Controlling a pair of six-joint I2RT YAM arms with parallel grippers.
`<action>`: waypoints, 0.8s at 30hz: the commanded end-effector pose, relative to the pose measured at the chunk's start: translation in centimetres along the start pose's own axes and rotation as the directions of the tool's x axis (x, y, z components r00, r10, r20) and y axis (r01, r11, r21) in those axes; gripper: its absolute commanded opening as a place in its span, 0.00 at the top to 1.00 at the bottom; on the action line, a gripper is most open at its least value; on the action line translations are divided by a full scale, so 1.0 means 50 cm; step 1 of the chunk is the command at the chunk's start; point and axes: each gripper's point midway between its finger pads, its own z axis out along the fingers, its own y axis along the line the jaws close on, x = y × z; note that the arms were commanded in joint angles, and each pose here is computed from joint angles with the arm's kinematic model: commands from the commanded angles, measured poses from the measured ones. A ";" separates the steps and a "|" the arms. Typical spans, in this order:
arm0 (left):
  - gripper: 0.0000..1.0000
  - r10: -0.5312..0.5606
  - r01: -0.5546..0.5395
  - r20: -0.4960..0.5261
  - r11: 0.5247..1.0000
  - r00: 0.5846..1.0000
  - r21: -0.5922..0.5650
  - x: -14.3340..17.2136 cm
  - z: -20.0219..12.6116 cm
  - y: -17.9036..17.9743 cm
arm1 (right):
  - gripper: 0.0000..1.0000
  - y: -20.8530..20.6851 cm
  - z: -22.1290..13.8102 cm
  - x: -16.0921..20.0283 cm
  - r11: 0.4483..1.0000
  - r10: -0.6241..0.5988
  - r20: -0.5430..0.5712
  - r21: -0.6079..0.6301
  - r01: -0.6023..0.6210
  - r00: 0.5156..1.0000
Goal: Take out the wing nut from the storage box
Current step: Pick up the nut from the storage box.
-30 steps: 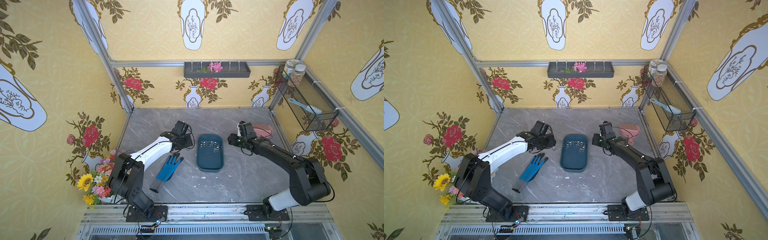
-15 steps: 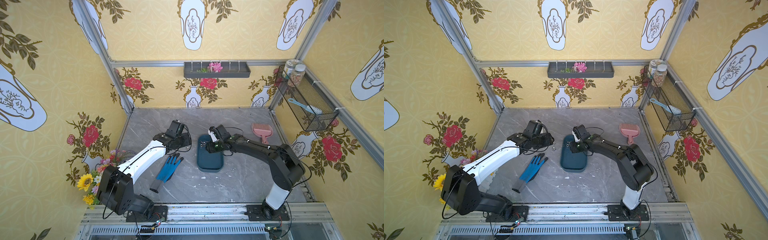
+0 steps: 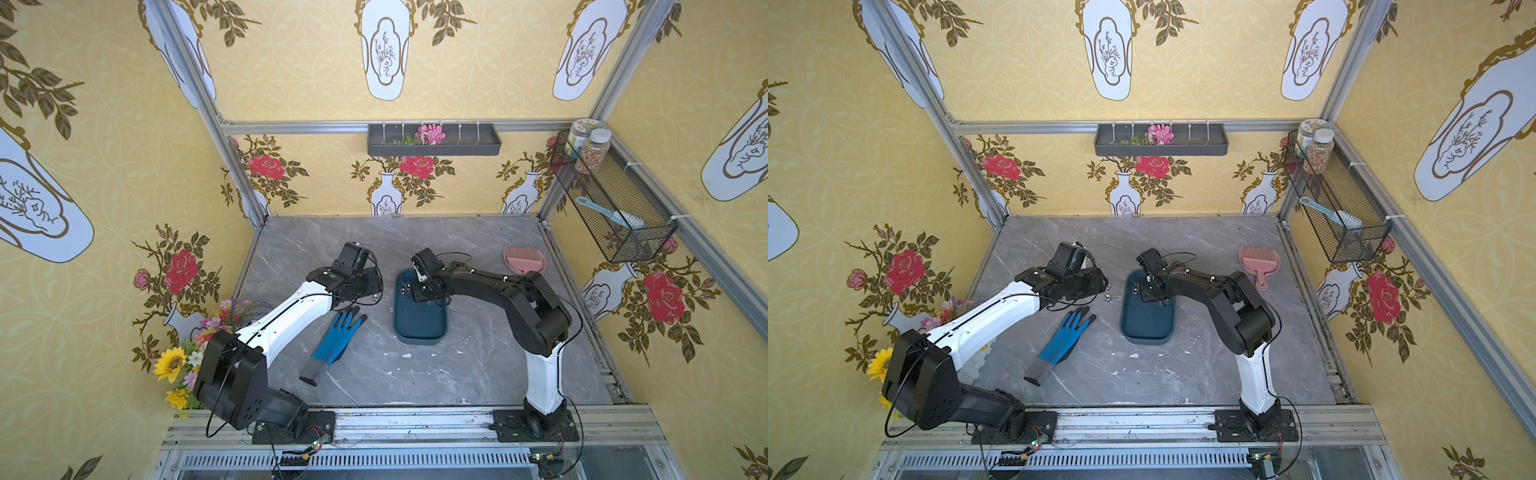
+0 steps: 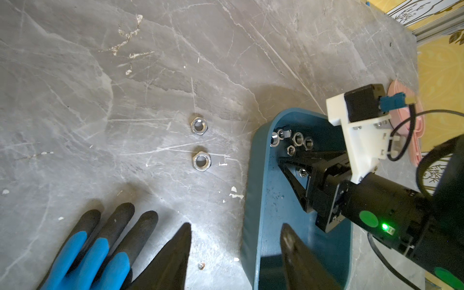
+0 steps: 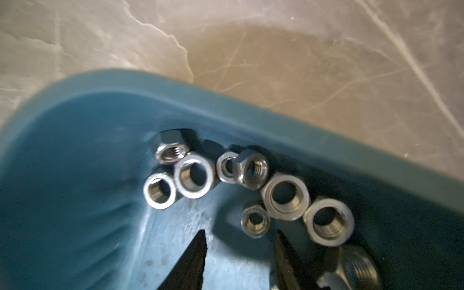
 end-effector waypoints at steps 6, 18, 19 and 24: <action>0.41 0.006 -0.006 -0.014 1.000 1.000 -0.001 0.007 0.010 0.003 | 0.64 -0.015 0.015 -0.001 0.998 -0.012 -0.007 0.064 0.012 1.000; 0.40 0.004 -0.004 -0.024 1.000 1.000 0.001 0.014 0.018 0.005 | 0.79 0.010 -0.005 -0.002 0.999 -0.031 0.009 0.028 0.031 0.999; 0.40 0.002 -0.002 -0.025 1.000 1.000 0.000 0.014 0.019 0.005 | 0.79 0.015 -0.009 -0.004 0.999 -0.032 0.013 0.018 0.031 0.999; 0.40 0.002 -0.002 -0.026 1.000 1.000 0.001 0.015 0.020 0.006 | 0.80 0.035 -0.041 -0.010 0.999 -0.026 0.037 -0.028 0.027 0.999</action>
